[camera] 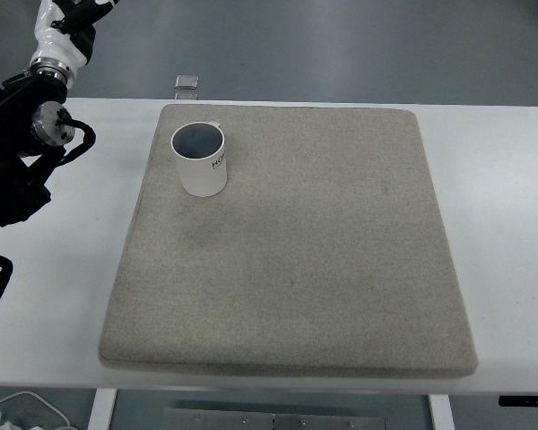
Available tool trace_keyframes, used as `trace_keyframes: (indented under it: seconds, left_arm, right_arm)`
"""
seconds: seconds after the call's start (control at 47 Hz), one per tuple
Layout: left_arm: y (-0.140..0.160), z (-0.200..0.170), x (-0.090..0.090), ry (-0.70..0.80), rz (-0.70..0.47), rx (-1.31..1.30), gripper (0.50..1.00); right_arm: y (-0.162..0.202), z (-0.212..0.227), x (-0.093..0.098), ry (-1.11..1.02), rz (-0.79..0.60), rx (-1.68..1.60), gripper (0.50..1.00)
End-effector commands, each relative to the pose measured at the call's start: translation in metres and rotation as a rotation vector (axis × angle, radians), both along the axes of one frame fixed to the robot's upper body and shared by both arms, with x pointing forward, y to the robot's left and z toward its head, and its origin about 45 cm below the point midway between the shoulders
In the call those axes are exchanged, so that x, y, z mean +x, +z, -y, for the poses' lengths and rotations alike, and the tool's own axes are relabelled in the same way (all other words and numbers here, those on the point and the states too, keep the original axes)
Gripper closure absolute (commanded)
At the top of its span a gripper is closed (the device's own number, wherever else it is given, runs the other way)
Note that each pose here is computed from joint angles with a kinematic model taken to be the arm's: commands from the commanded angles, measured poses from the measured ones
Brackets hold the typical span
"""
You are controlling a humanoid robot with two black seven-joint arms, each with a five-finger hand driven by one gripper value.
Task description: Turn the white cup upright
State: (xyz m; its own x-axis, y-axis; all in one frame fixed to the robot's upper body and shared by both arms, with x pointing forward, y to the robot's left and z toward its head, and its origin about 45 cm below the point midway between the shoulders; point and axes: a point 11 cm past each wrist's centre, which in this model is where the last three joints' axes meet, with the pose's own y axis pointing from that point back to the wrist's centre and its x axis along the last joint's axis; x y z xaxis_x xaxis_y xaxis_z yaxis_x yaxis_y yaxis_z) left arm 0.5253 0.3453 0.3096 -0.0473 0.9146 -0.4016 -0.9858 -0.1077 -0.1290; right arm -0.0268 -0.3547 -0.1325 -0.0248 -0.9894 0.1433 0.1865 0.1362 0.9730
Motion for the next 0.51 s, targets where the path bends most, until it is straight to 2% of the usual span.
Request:
trace_keyframes:
  seconds: [0.0,0.149,0.489]
  left_arm:
    - [-0.009,-0.011,-0.001,0.008,-0.042,-0.069,0.504]
    - [-0.026,-0.028,-0.005,0.031,-0.105,-0.152,0.504]
    - [-0.053,-0.024,-0.010,0.021,-0.186,-0.384,0.504]
  right_arm:
    - [0.000,0.000,0.000,-0.001,0.001,0.001,0.572]
    - [0.000,0.000,0.000,-0.003,0.001,0.001,0.572]
    - [0.000,-0.002,-0.003,-0.002,-0.004,0.010,0.570]
